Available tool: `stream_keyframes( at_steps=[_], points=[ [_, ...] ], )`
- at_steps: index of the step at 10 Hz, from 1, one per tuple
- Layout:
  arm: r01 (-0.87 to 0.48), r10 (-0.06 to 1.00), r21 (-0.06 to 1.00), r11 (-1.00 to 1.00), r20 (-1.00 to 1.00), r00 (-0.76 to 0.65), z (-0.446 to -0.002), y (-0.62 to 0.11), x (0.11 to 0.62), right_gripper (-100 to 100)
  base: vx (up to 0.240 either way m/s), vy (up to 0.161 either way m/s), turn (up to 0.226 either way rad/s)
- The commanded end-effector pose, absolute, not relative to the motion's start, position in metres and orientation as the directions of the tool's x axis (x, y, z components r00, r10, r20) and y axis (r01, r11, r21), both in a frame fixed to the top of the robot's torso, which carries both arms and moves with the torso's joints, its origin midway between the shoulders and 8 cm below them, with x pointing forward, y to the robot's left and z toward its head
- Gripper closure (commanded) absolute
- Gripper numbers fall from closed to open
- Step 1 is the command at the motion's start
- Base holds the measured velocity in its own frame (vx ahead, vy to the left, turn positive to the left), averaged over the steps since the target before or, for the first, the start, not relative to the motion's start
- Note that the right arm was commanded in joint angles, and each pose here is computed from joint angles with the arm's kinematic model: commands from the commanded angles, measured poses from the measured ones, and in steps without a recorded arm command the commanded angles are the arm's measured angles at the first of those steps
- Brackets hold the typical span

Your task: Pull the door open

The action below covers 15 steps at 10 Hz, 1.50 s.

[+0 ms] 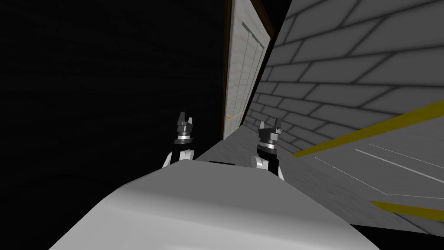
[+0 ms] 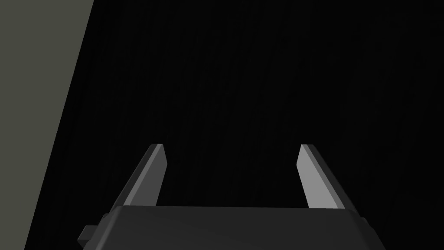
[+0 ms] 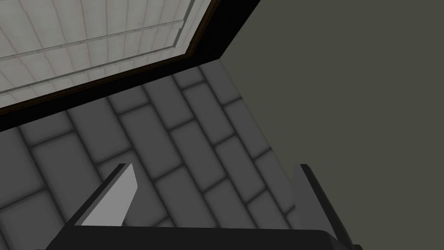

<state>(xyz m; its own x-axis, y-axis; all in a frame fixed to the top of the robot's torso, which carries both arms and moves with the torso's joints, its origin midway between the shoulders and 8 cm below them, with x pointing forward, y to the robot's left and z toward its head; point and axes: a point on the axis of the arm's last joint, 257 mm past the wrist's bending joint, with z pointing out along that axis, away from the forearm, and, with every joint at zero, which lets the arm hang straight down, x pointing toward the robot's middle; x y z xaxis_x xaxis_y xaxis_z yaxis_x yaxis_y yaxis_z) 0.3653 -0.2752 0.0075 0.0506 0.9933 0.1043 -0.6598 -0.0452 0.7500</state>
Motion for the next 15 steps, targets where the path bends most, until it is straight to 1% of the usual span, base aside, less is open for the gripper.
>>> stream_keyframes(
  at_steps=[1, 5, 7, 8, 10, 11, 15],
  points=[
    [-0.646, 0.994, 0.762, -0.047, 0.101, 0.047, -0.004, -0.275, 0.373, -100, 0.053, -0.054, 0.166],
    [-0.611, 0.995, 0.790, -0.049, 0.091, 0.038, -0.033, -0.274, 0.392, -100, 0.057, -0.077, 0.197],
    [-0.592, 0.995, 0.805, -0.050, 0.090, 0.037, -0.047, -0.275, 0.399, -100, 0.046, -0.049, 0.070],
    [-0.586, 0.996, 0.809, -0.050, 0.087, 0.034, -0.053, -0.274, 0.403, -100, 0.055, -0.062, 0.209],
    [-0.565, 0.996, 0.824, -0.051, 0.085, 0.034, -0.068, -0.275, 0.410, -100, 0.036, -0.055, 0.095],
    [-0.558, 0.996, 0.828, -0.050, 0.082, 0.031, -0.074, -0.275, 0.414, -100, 0.046, -0.072, 0.230],
    [-0.520, 0.997, 0.853, -0.050, 0.077, 0.031, -0.100, -0.277, 0.426, -100, 0.044, -0.064, 0.122]
  ],
)
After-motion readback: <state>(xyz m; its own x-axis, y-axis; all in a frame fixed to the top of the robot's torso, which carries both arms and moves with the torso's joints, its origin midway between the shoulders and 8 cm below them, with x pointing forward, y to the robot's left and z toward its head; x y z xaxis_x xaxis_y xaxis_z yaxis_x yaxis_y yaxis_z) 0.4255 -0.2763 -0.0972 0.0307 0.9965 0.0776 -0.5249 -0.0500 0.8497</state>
